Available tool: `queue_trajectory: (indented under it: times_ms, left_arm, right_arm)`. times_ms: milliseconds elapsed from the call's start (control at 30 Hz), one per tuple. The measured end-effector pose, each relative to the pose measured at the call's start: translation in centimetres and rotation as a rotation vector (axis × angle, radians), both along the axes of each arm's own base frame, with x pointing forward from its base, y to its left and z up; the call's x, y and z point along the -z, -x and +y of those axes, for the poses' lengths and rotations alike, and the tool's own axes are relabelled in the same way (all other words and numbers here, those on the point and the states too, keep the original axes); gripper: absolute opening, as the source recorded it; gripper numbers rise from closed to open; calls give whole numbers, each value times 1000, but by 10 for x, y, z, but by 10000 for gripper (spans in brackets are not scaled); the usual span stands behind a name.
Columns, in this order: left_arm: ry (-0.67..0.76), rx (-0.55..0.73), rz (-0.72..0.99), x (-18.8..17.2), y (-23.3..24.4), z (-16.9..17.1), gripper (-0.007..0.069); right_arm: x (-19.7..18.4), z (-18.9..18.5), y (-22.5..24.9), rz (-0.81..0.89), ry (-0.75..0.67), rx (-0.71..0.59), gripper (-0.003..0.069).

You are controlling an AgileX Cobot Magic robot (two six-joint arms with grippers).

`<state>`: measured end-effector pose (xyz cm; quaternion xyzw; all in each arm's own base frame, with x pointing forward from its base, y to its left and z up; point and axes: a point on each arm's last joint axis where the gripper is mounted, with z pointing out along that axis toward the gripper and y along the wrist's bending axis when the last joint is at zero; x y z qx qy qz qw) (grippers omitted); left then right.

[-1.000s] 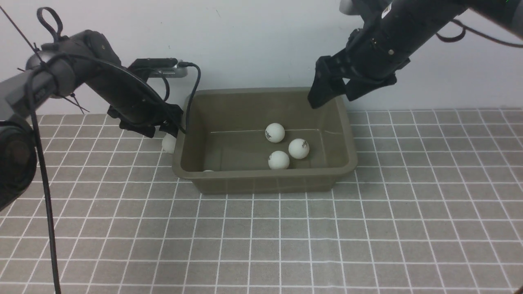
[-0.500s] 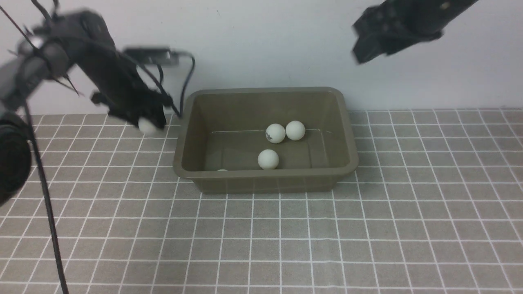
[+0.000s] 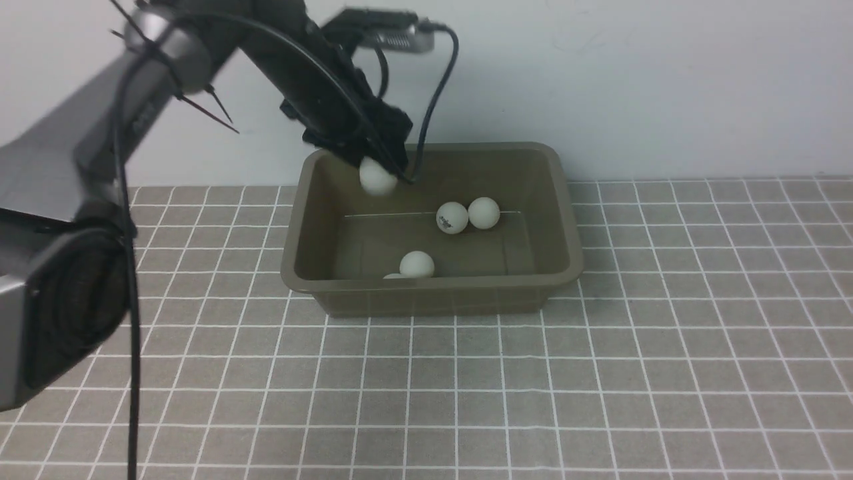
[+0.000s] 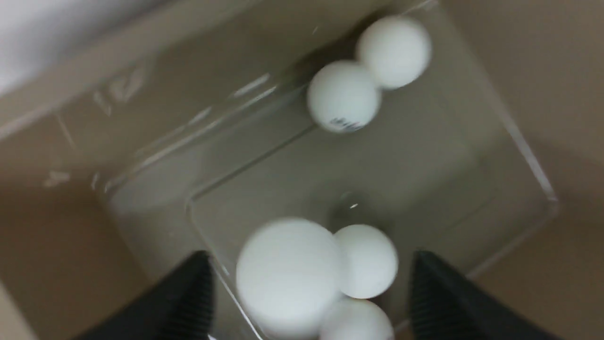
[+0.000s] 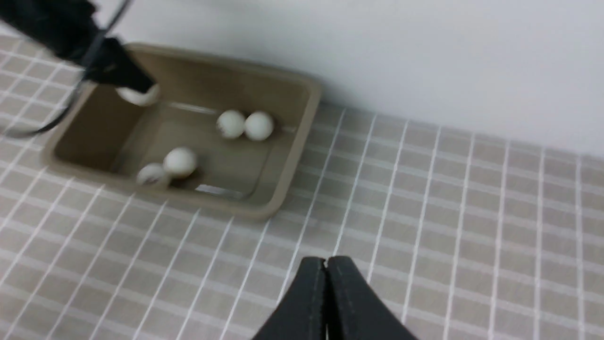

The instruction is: Put the table tennis balls into the box on the grey coffee tablecloth.

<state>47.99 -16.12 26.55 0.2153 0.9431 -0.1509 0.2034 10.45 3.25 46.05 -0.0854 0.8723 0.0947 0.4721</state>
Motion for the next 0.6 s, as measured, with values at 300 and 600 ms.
queue_trajectory:
  times_ms: [300, 600]
  left_arm:
    - [-23, -82, -114, -58, 15, 8, 370]
    - [-14, -138, -428, -214, 132, 51, -5]
  right_arm:
    - [87, -23, 77, -341, -163, -4, -13]
    - [164, -28, 78, -677, -292, 40, -15]
